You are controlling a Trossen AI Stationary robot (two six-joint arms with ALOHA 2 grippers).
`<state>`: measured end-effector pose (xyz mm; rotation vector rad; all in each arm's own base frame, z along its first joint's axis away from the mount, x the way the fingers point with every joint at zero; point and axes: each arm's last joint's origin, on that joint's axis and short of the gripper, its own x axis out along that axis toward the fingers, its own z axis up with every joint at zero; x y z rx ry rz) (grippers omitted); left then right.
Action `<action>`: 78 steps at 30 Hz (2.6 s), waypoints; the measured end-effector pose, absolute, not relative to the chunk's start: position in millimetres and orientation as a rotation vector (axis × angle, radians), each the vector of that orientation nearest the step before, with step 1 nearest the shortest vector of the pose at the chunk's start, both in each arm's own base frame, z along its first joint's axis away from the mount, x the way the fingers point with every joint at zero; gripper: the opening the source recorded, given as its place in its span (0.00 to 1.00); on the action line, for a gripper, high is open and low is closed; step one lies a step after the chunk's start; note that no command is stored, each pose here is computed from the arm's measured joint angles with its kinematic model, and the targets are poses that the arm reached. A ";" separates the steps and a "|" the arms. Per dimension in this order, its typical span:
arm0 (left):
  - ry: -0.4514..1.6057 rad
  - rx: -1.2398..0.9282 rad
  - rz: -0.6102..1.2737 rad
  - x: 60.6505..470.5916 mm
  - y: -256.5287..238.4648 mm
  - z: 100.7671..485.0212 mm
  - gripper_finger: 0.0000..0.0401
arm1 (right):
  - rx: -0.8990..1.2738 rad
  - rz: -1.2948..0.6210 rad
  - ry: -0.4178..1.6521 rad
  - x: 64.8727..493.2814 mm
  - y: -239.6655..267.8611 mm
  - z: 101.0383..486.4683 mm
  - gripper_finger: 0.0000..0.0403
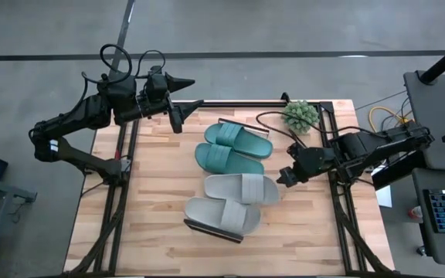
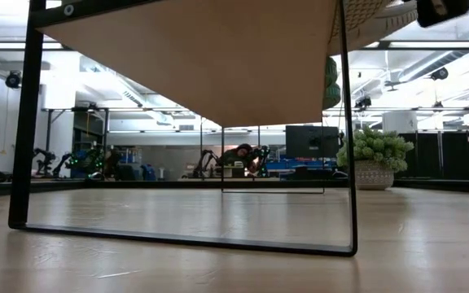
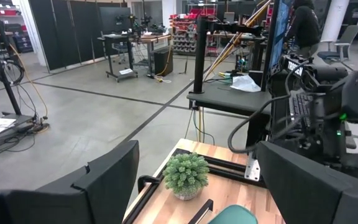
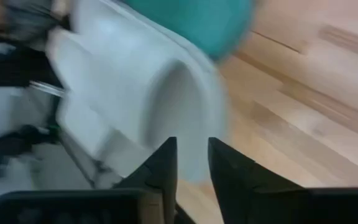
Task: Pick and place slides into the shelf
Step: Adjust the top gray slide on the shelf
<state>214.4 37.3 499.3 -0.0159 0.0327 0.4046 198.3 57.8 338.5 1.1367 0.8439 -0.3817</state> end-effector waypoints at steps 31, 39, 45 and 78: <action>0.038 -0.016 0.404 214.2 37.2 498.9 0.78 | 1.182 -0.346 0.658 240.1 69.2 333.4 0.45; 0.037 -0.016 0.405 214.2 37.4 498.9 0.78 | 1.166 -0.361 0.681 238.4 68.7 331.5 0.44; 0.037 -0.016 0.404 214.2 37.3 499.0 0.78 | 1.159 -0.372 0.702 241.3 69.7 327.3 0.44; 0.034 -0.016 0.404 214.5 37.1 498.9 0.78 | 1.185 -0.367 0.680 252.8 73.1 322.8 0.03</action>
